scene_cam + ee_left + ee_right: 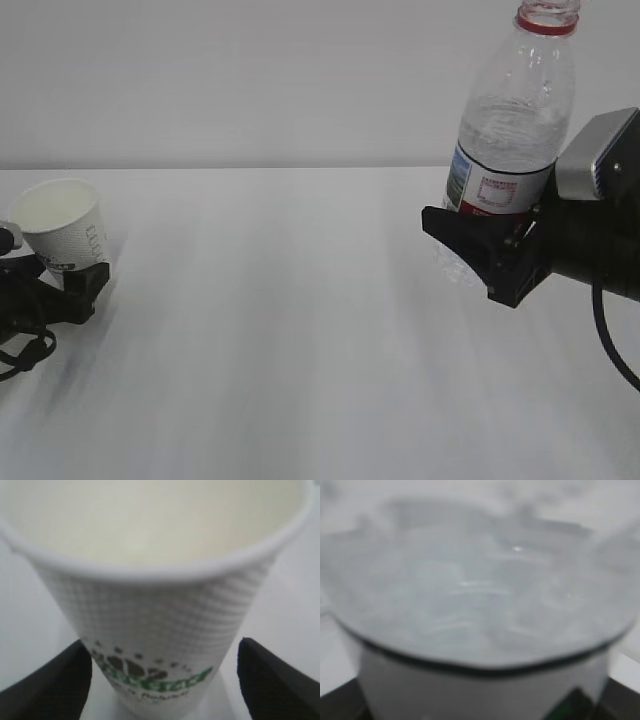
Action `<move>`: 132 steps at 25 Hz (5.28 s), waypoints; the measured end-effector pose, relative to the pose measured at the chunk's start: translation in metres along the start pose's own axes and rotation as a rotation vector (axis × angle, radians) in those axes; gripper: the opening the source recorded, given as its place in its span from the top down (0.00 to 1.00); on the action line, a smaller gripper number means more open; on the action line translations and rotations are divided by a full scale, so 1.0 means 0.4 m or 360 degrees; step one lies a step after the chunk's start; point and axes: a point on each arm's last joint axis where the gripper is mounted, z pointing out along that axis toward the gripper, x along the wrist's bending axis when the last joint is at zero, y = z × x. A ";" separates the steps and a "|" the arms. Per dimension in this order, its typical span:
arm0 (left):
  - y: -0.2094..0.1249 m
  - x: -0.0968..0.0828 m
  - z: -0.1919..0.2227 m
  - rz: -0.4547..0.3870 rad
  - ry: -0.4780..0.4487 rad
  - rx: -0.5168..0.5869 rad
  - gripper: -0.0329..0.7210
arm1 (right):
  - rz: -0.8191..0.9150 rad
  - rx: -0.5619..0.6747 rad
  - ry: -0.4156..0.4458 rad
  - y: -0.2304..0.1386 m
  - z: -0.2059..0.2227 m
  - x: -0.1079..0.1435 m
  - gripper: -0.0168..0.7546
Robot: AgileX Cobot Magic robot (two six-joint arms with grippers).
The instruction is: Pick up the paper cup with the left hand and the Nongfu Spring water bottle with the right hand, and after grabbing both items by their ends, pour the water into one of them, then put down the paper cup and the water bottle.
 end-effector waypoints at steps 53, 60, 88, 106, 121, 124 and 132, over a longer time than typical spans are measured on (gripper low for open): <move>0.082 -0.122 -0.169 0.0115 -0.0720 -0.0090 0.24 | 0.0006 0.0078 -0.0055 -0.011 0.000 -0.008 0.29; 0.113 -0.149 -0.200 0.0207 -0.0918 -0.0146 0.24 | 0.0001 0.0079 -0.0052 -0.011 0.000 -0.007 0.29; 0.101 -0.268 -0.277 0.0372 -0.1584 0.0005 0.24 | -0.0094 0.0070 0.0131 -0.011 -0.001 0.018 0.29; 0.178 -0.503 -0.258 0.0715 -0.1853 -0.0128 0.24 | -0.0115 0.0078 0.0158 -0.012 -0.002 0.022 0.29; 0.169 -0.600 -0.303 0.0754 -0.1945 -0.0102 0.24 | -0.0115 0.0078 0.0158 -0.012 -0.002 0.022 0.29; 0.169 -0.606 -0.306 0.0730 -0.1941 -0.0104 0.24 | -0.0115 0.0078 0.0158 -0.012 -0.002 0.022 0.29; 0.174 -0.606 -0.302 0.0675 -0.1906 -0.0108 0.24 | -0.0140 0.0036 0.0205 -0.007 -0.002 0.029 0.29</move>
